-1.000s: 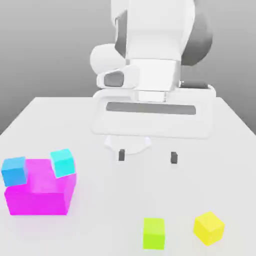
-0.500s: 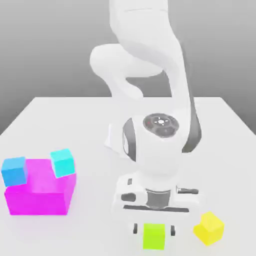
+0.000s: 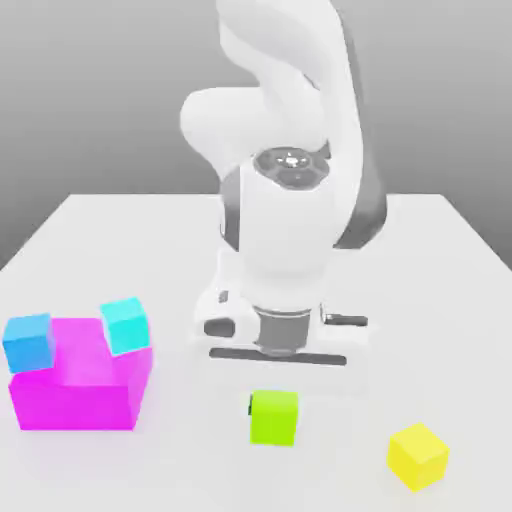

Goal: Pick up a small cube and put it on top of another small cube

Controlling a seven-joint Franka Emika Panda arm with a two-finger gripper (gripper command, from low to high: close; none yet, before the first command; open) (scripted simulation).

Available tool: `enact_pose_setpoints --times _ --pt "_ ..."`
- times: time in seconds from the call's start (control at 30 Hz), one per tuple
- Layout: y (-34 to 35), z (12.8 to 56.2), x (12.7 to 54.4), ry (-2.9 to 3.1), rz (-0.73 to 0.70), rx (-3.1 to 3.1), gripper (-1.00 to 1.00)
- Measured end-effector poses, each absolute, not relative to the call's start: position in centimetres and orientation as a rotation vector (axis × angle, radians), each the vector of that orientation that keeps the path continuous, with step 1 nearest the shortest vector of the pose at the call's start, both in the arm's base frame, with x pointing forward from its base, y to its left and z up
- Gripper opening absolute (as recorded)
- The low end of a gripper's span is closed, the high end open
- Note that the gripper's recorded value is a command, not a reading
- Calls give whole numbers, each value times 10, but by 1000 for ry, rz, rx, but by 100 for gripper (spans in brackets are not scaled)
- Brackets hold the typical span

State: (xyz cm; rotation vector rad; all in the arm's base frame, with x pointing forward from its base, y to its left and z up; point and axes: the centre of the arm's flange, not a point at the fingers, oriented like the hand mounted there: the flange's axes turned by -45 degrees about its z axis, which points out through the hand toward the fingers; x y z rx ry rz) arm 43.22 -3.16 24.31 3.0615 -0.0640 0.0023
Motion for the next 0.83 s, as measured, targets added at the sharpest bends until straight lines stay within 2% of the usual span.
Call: enact_pose_setpoints --times 0.27,0.5,0.7,0.73,0.83 --pt "-125 305 369 67 -23 3040 -100" --pt "-180 333 295 194 -12 3113 -100" --pt "-187 286 281 235 0 3137 -100" --pt "-187 276 280 235 0 3136 100" --pt "-187 276 280 235 0 3136 100"
